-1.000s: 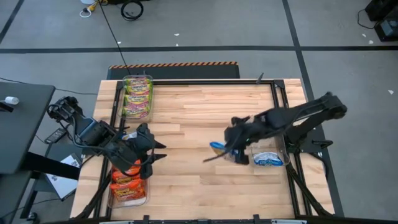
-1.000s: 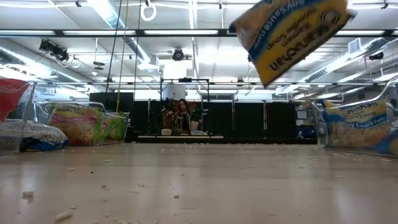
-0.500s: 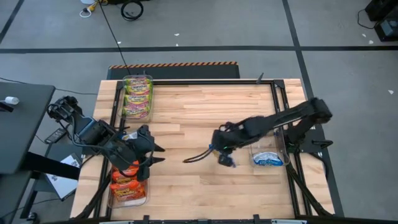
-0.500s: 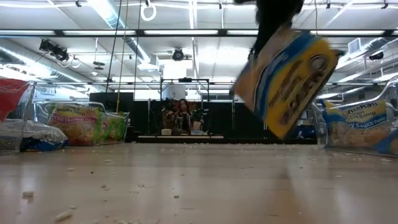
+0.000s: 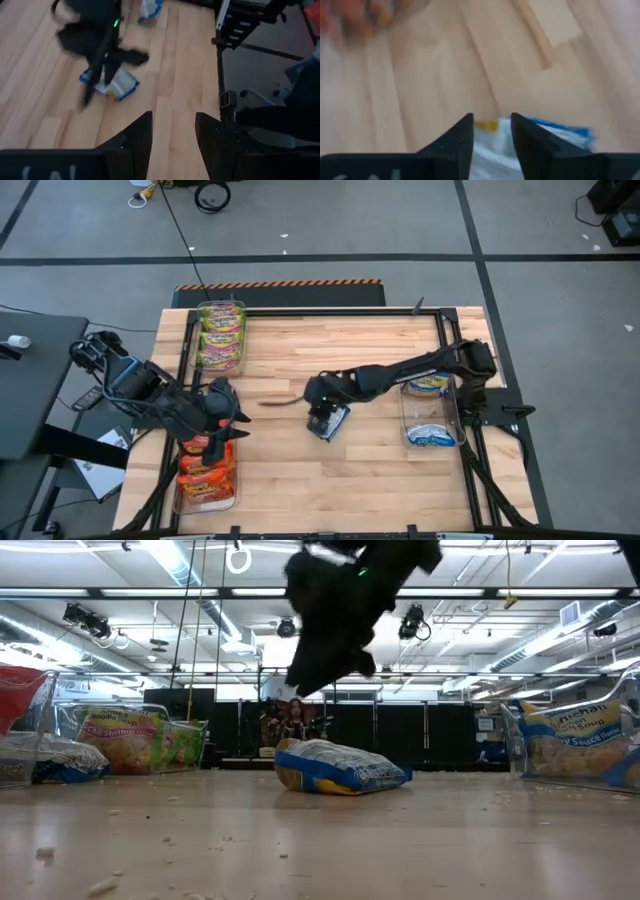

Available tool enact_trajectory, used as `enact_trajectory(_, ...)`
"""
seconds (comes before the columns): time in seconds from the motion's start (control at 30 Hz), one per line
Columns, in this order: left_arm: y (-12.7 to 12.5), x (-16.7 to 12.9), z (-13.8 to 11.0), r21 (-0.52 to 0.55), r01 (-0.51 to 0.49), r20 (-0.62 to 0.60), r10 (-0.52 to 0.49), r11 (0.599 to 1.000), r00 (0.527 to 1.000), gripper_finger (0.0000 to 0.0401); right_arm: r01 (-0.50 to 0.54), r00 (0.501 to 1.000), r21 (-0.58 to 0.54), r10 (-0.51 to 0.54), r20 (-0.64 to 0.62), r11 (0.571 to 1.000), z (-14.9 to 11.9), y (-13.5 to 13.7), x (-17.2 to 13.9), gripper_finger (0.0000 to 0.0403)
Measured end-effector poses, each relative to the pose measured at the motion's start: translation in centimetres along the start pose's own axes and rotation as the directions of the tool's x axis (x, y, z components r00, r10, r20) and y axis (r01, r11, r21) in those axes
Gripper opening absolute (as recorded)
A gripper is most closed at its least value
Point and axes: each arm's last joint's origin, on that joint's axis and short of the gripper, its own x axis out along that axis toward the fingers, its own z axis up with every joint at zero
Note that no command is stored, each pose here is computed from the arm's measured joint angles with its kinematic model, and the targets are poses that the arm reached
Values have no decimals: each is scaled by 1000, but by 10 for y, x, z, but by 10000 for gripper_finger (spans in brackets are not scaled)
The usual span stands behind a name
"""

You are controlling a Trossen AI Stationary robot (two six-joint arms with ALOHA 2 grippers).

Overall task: Sort Maruchan noodles
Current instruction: Put the right blue noodle pack into the right transparent bin

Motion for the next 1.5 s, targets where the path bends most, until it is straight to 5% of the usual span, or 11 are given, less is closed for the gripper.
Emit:
enact_trajectory(0.07,-2,-1,-4,-17,-3,-20,3,1000,1000,153,4,999,-249,-14,-40,968,-8,10,-13,150)
enact_trajectory(0.2,-10,1,-9,-39,-10,-17,9,999,1000,153,-69,972,-648,-96,-215,758,-42,30,-26,154)
enact_trajectory(0.37,-17,-1,-14,-77,-42,30,45,996,999,153,-74,950,-831,-214,-227,552,-74,39,-17,155)
enact_trajectory(0.5,-20,-3,-15,-151,-28,39,34,988,999,153,27,952,-884,-281,-119,466,-88,35,-5,155)
enact_trajectory(0.83,-23,-2,-6,-219,-11,155,46,976,987,153,45,952,-938,-299,-64,343,-121,13,17,155)
enact_trajectory(1.0,-23,-3,-3,-234,-38,210,89,971,974,153,191,938,-932,-338,80,307,-128,5,25,155)
enact_trajectory(1.17,-23,-3,-2,-240,-40,226,96,970,969,153,191,936,-950,-337,101,245,-132,6,25,155)
enact_trajectory(1.4,-22,-3,-3,-209,-69,234,118,975,965,153,308,935,-913,-262,239,266,-122,12,28,154)
enact_trajectory(1.5,-21,-3,-2,-185,-101,259,148,977,954,153,316,930,-922,-266,254,224,-123,1,31,151)
